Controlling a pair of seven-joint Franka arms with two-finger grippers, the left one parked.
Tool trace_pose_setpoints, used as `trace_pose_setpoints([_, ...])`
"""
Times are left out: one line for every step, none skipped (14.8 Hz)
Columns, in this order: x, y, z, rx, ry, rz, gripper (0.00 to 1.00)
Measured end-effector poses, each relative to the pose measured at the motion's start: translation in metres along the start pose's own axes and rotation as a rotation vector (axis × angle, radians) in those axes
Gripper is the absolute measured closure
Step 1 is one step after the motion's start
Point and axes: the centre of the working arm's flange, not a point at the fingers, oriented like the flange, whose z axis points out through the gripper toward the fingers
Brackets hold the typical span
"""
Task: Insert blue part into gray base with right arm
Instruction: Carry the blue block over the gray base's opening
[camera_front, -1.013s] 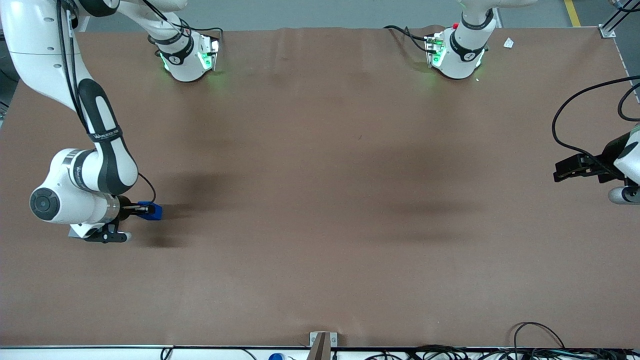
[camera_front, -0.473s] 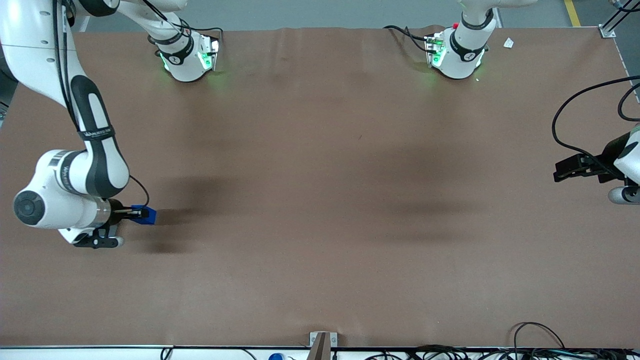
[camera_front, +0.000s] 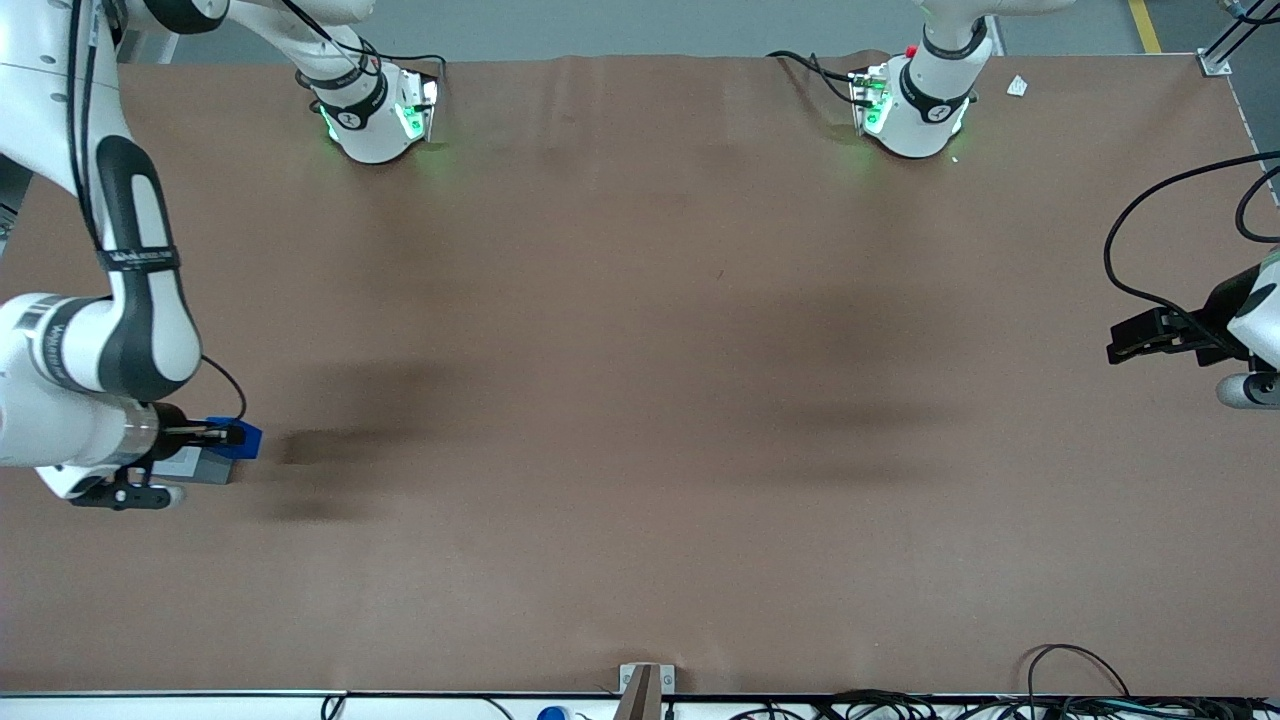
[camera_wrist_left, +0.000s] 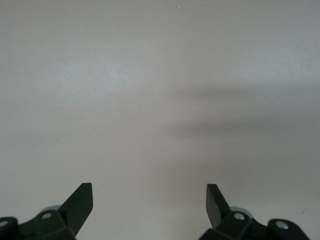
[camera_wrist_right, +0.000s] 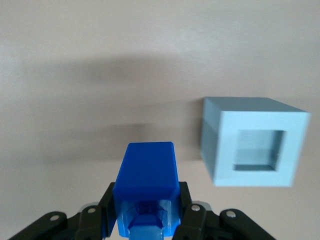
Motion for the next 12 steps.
trace_pose_setpoints([0.000, 0.008, -0.006, -0.003, -0.001, 0.009, 0.49])
trace_pose_setpoints([-0.001, 0.016, -0.009, -0.010, -0.002, 0.016, 0.49])
trace_pose_setpoints([-0.001, 0.023, -0.010, -0.012, -0.002, 0.025, 0.49])
trace_pose_setpoints([-0.002, 0.031, -0.010, -0.012, -0.001, 0.035, 0.49])
trace_pose_setpoints([-0.003, 0.037, -0.010, -0.011, 0.000, 0.044, 0.49])
trace_pose_setpoints([-0.003, 0.043, -0.011, -0.010, 0.002, 0.052, 0.49])
trace_pose_setpoints([-0.004, 0.048, -0.011, -0.010, 0.003, 0.060, 0.49])
trace_pose_setpoints([-0.005, 0.055, -0.011, -0.008, 0.003, 0.070, 0.49])
trace_pose_setpoints([-0.006, 0.063, -0.011, -0.006, 0.002, 0.080, 0.49])
trace_pose_setpoints([-0.008, 0.070, -0.010, -0.004, 0.002, 0.088, 0.49])
trace_pose_setpoints([-0.008, 0.075, -0.010, -0.003, 0.002, 0.093, 0.49])
trace_pose_setpoints([-0.009, 0.077, -0.010, -0.002, 0.002, 0.095, 0.49])
